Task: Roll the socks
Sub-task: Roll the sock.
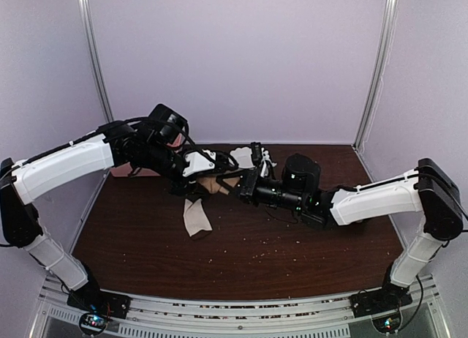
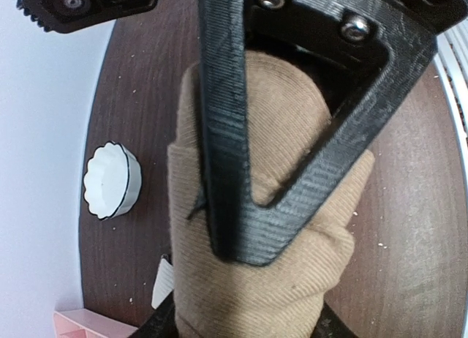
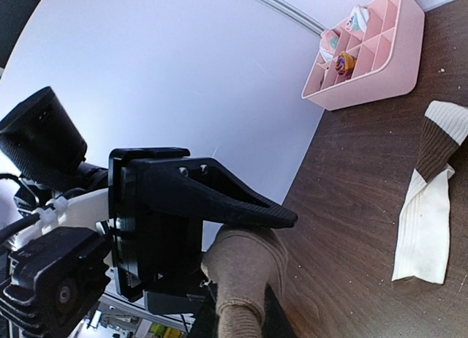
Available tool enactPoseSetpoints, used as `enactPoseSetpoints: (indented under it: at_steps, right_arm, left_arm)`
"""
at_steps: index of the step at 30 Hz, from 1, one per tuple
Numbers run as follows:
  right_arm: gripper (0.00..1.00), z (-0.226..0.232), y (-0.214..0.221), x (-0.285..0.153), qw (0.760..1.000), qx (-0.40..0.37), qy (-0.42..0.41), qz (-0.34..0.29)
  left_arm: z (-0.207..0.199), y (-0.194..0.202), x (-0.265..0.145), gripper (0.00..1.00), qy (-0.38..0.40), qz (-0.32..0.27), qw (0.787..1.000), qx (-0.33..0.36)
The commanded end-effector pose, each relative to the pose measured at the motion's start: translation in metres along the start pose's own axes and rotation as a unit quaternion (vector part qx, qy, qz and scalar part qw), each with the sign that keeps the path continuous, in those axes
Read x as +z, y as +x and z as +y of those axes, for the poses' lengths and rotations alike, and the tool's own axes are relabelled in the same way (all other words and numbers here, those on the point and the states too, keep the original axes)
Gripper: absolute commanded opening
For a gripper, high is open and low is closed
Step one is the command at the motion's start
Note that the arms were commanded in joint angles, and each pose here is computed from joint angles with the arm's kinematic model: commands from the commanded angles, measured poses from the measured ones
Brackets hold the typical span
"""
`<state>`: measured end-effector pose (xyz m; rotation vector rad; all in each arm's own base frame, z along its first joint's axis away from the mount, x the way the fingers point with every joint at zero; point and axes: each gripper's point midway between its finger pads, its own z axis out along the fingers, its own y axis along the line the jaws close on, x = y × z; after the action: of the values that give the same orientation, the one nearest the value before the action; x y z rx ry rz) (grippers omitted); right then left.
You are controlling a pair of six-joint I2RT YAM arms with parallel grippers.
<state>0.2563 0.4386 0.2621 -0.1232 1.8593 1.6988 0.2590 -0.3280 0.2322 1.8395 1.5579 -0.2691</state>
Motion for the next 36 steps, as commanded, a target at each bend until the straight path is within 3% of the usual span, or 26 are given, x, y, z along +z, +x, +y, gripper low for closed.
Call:
enactPoseSetpoints:
  at_steps: [1,20,23,29,31,33,36]
  right_arm:
    - [0.0,-0.002,-0.001,0.008,0.998,0.06,-0.004,-0.008]
    - [0.0,-0.006,0.011,0.028,0.973,0.224,-0.051,-0.01]
    - [0.0,-0.006,0.012,0.028,0.972,0.229,-0.053,-0.008]
    - [0.0,-0.012,0.012,0.021,0.975,0.22,-0.039,-0.011]
    - [0.09,-0.012,0.011,0.018,0.978,0.204,-0.033,-0.008]
    - [0.26,-0.01,0.011,0.015,0.984,0.179,-0.027,-0.001]
    - [0.46,0.001,0.013,0.008,0.996,0.089,-0.019,0.015]
  left_arm:
    - [0.02,-0.008,-0.003,0.49,-0.06,0.004,0.998,0.033]
    - [0.03,0.01,0.014,0.49,-0.156,0.084,0.98,0.095]
    - [0.032,0.012,0.014,0.42,-0.16,0.091,0.978,0.098]
    - [0.03,0.018,0.015,0.15,-0.158,0.101,0.978,0.091]
    - [0.026,0.015,0.015,0.1,-0.142,0.094,0.982,0.083]
    - [0.015,0.01,0.013,0.06,-0.107,0.079,0.989,0.071]
    - [-0.003,-0.003,0.008,0.0,-0.028,0.034,0.998,0.033]
